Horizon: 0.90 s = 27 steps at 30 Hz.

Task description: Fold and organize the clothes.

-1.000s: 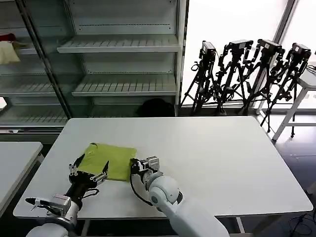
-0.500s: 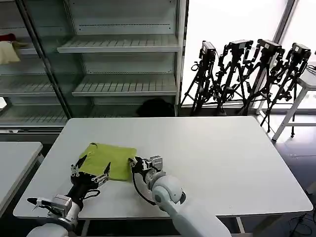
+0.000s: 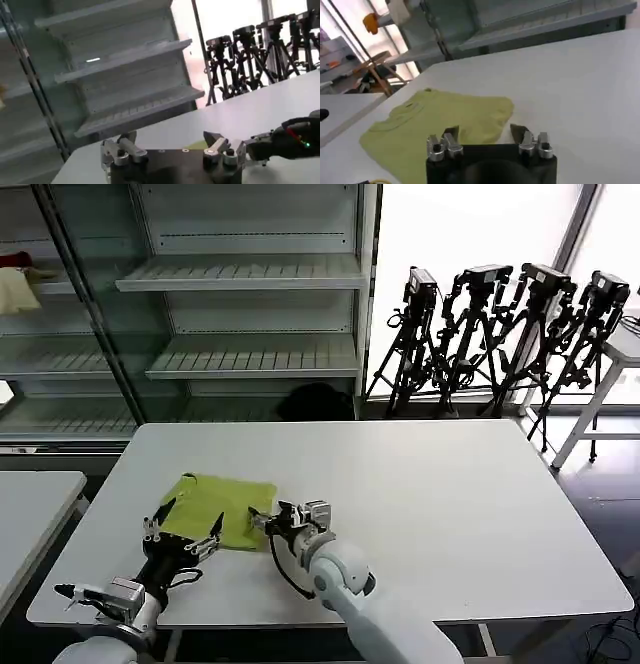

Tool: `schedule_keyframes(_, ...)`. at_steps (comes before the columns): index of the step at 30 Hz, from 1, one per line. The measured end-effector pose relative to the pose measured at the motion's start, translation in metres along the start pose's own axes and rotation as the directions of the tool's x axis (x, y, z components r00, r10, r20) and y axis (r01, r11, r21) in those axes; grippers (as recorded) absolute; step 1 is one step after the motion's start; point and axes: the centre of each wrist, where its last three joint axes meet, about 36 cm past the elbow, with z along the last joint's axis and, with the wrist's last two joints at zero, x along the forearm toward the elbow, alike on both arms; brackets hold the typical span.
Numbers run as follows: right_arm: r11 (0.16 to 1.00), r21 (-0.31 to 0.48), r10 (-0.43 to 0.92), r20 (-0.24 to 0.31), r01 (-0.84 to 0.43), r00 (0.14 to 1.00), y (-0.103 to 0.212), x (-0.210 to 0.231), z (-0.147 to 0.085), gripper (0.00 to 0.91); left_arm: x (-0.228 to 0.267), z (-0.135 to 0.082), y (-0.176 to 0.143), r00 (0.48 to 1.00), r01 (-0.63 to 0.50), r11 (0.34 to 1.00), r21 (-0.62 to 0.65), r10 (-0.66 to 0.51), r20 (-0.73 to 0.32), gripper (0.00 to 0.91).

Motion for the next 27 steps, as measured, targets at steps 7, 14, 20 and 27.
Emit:
schedule_keyframes(7, 1.0, -0.004, -0.003, 0.003, 0.003, 1.0, -0.0013, -0.003, 0.0023, 0.0, -0.0001, -0.0002, 0.0003, 1.0, -0.001, 1.0, 0.005, 0.001, -0.007, 0.907)
schedule_keyframes(14, 1.0, 0.0, -0.006, 0.012, 0.006, 1.0, -0.0018, -0.0029, 0.0023, 0.0, -0.0009, 0.0006, 0.0001, 1.0, 0.0, 1.0, 0.008, 0.001, -0.011, 0.907)
schedule_keyframes(20, 1.0, 0.007, -0.006, 0.023, 0.006, 1.0, -0.0019, -0.0033, 0.0028, 0.0, -0.0006, 0.0009, 0.0003, 1.0, 0.0, 1.0, 0.008, 0.0, -0.014, 0.907)
schedule_keyframes(27, 1.0, 0.014, 0.0, 0.03, 0.0, 1.0, -0.0037, -0.0038, 0.0034, 0.0, -0.001, 0.0011, 0.001, 1.0, 0.005, 1.0, 0.008, -0.005, -0.016, 0.907)
